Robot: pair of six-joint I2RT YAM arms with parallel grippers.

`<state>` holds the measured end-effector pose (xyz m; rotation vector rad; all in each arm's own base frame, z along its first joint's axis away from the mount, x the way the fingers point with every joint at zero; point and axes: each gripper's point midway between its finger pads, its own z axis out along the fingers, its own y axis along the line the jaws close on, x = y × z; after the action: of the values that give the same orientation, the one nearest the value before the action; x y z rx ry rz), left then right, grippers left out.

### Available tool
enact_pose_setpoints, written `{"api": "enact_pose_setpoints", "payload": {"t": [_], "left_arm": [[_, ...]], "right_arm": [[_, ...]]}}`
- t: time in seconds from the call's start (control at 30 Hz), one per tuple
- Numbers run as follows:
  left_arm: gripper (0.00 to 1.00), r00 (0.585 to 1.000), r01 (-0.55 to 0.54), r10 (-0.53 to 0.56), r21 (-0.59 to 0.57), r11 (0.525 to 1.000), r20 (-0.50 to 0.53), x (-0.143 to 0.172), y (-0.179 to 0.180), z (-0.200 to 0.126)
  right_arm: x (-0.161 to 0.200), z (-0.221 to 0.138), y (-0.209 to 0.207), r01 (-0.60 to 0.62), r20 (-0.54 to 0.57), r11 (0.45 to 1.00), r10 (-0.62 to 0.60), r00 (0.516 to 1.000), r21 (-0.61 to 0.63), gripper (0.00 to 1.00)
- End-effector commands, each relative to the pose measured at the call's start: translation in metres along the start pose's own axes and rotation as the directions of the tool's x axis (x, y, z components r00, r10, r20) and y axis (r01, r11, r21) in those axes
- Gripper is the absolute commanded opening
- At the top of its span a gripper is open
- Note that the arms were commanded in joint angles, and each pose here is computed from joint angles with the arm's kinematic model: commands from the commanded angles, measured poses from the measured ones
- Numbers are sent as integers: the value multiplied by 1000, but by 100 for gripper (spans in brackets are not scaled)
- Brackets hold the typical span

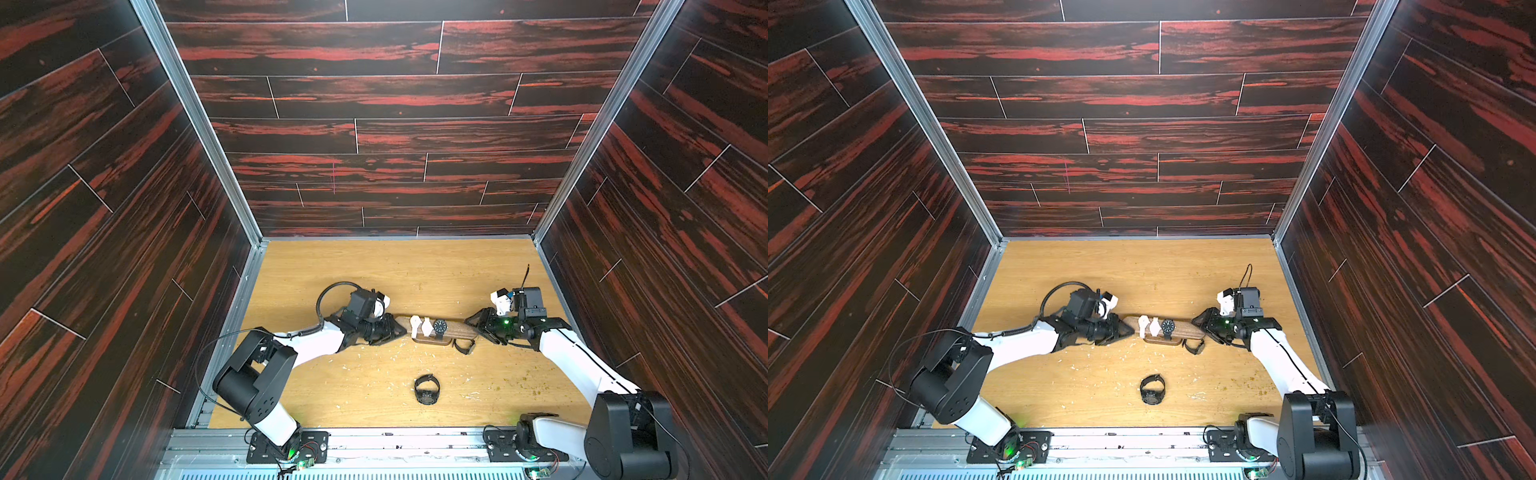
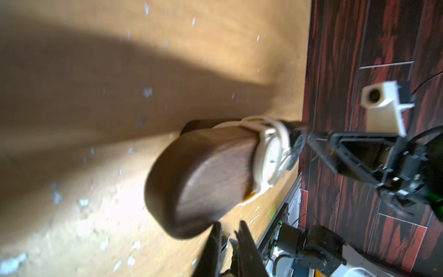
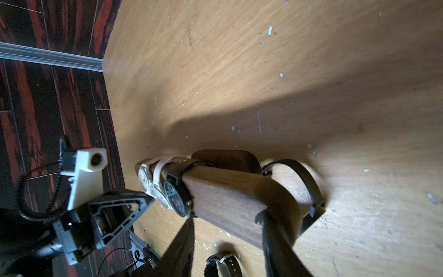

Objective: Place watch on stand
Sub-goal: Adjust the stand at the center of the board, then adjust the watch on the stand.

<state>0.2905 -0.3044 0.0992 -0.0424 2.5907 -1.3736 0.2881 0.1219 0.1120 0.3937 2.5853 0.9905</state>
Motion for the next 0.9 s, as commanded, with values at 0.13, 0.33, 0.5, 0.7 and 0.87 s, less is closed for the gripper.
{"api": "enact_pose_setpoints", "payload": {"t": [0.13,0.33,0.5,0.7,0.87], "left_arm": [[17,998,-55,55,-97,994,0,-10,-4,-19],[18,974,-191,218,-296,936,59,-23,-36,-43],[19,959,-234,273,-339,911,71,-31,-45,-31],[18,960,-244,274,-311,919,55,-40,-48,-4],[18,964,-241,264,-286,927,43,-43,-50,9]], "right_arm": [[4,3,-7,22,-10,999,-22,1000,28,48],[5,5,-9,16,-10,1000,-16,1000,24,48],[5,6,-8,10,-8,1000,-10,1000,14,48],[7,6,-9,14,-12,1000,-14,1000,19,48],[9,7,-11,11,-15,1000,-11,1000,20,48]]}}
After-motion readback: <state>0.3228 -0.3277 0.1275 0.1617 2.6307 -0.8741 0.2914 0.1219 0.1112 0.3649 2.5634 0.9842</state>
